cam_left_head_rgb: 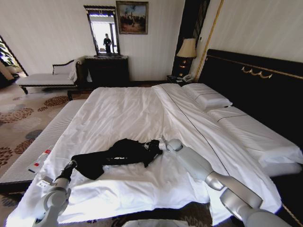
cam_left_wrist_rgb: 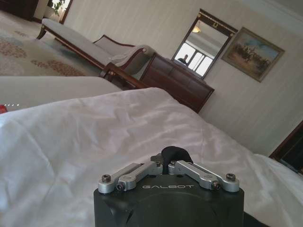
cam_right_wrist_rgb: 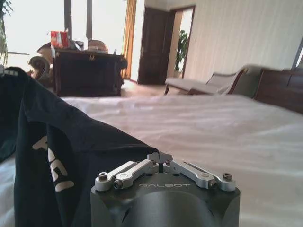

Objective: Fold the clothes on the bed.

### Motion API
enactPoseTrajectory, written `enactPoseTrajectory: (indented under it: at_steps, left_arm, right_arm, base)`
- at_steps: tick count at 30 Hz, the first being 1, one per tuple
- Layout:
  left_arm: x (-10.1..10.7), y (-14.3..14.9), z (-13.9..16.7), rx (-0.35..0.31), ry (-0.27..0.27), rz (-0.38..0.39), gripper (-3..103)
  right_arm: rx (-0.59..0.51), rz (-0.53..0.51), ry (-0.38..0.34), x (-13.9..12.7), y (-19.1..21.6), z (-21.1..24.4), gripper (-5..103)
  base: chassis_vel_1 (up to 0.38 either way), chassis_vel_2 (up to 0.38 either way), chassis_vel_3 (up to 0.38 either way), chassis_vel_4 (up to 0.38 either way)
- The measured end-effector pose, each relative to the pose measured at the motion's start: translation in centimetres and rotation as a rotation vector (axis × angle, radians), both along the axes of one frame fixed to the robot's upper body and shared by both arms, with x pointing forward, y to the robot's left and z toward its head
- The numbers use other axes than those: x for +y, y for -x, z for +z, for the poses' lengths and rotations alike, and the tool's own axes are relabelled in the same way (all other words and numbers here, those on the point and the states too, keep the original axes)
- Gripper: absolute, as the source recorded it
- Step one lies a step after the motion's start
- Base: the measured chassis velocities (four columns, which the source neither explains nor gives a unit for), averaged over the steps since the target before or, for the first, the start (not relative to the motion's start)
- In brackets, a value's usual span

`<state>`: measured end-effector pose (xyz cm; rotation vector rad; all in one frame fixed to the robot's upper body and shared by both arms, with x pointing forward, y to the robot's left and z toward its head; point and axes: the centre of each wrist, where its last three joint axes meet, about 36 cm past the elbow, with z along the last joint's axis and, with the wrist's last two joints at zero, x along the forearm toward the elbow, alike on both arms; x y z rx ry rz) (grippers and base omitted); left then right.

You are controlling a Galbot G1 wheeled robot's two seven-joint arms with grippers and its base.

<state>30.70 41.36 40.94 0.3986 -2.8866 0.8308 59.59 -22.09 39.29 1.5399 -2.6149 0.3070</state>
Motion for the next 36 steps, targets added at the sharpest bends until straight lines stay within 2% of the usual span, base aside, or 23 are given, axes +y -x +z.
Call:
enactPoseTrajectory:
  at_steps: [1, 2, 3, 6, 8, 9, 10, 11, 13, 14, 16, 17, 19, 23, 24, 29, 31, 35, 36]
  left_arm:
    - [-0.1, -0.1, 0.7, -0.016, -0.008, -0.007, 0]
    - [-0.6, -0.4, 2.8, -0.071, -0.031, -0.035, 0]
    - [-0.6, -0.4, 2.8, -0.071, -0.031, -0.035, 0]
    - [-1.5, -0.7, 6.4, -0.160, -0.064, -0.087, 0]
    - [-2.6, -0.5, 10.8, -0.275, -0.102, -0.144, 0]
    - [-3.2, 0.6, 16.1, -0.406, -0.160, -0.192, 0]
    - [-3.2, 1.1, 17.5, -0.439, -0.182, -0.203, 0]
    - [-3.2, 1.1, 17.5, -0.439, -0.182, -0.203, 0]
    - [-3.2, 2.5, 20.4, -0.505, -0.219, -0.224, 0]
    - [-3.3, 3.3, 21.6, -0.531, -0.230, -0.233, 0]
    - [-3.3, 3.6, 22.1, -0.542, -0.233, -0.237, 0]
    - [-3.8, 5.1, 23.9, -0.582, -0.247, -0.258, 0]
    - [-3.8, 5.8, 24.5, -0.591, -0.252, -0.261, 0]
    - [-2.3, 8.1, 25.8, -0.588, -0.273, -0.213, 0]
    - [-2.3, 8.1, 25.8, -0.588, -0.273, -0.213, 0]
    - [-0.9, 10.0, 30.1, -0.672, -0.281, -0.176, 0]
    - [-0.8, 10.4, 31.0, -0.682, -0.284, -0.176, 0]
    - [-0.9, 10.2, 31.5, -0.643, -0.284, -0.190, 0]
    - [-1.1, 9.5, 30.7, -0.603, -0.279, -0.200, 0]
  right_arm:
    - [-0.019, -0.009, -0.023, -0.5, 0.3, 0.8, 0]
    - [-0.067, -0.036, -0.085, -2.0, 1.2, 3.3, 0]
    - [-0.067, -0.036, -0.085, -2.0, 1.2, 3.3, 0]
    - [-0.128, -0.071, -0.168, -3.4, 2.5, 6.7, 0]
    - [-0.185, -0.102, -0.285, -4.1, 4.0, 10.7, 0]
    - [-0.252, -0.099, -0.456, -4.9, 6.4, 16.5, 0]
    - [-0.274, -0.087, -0.494, -5.4, 7.3, 18.4, 0]
    - [-0.274, -0.087, -0.494, -5.4, 7.3, 18.4, 0]
    - [-0.322, -0.068, -0.533, -7.0, 9.3, 21.9, 0]
    - [-0.345, -0.059, -0.537, -7.7, 10.4, 23.5, 0]
    - [-0.361, -0.053, -0.536, -8.1, 11.2, 24.3, 0]
    - [-0.403, -0.029, -0.524, -8.9, 13.6, 26.4, 0]
    - [-0.419, -0.014, -0.511, -9.2, 15.1, 27.2, 0]
    - [-0.464, 0.013, -0.464, -9.7, 20.5, 28.6, 0]
    - [-0.464, 0.013, -0.464, -9.7, 20.5, 28.6, 0]
    - [-0.507, -0.026, -0.438, -10.2, 24.1, 33.7, 0]
    - [-0.504, -0.048, -0.432, -10.2, 24.8, 34.8, 0]
    - [-0.466, -0.124, -0.401, -10.0, 25.6, 37.0, 0]
    - [-0.433, -0.150, -0.383, -9.9, 25.1, 36.8, 0]
  base:
    - [0.000, 0.000, 0.000, 0.000]
    - [0.000, 0.000, 0.000, 0.000]
    - [0.000, 0.000, 0.000, 0.000]
    - [0.000, 0.000, 0.000, 0.000]
    - [0.000, 0.000, 0.000, 0.000]
    - [0.000, 0.000, 0.000, 0.000]
    - [0.000, 0.000, 0.000, 0.000]
    - [0.000, 0.000, 0.000, 0.000]
    - [0.000, 0.000, 0.000, 0.000]
    - [0.000, 0.000, 0.000, 0.000]
    - [0.000, 0.000, 0.000, 0.000]
    - [0.000, 0.000, 0.000, 0.000]
    - [0.000, 0.000, 0.000, 0.000]
    - [0.000, 0.000, 0.000, 0.000]
    - [0.000, 0.000, 0.000, 0.000]
    - [0.000, 0.000, 0.000, 0.000]
    - [0.000, 0.000, 0.000, 0.000]
    - [0.000, 0.000, 0.000, 0.000]
    - [0.000, 0.000, 0.000, 0.000]
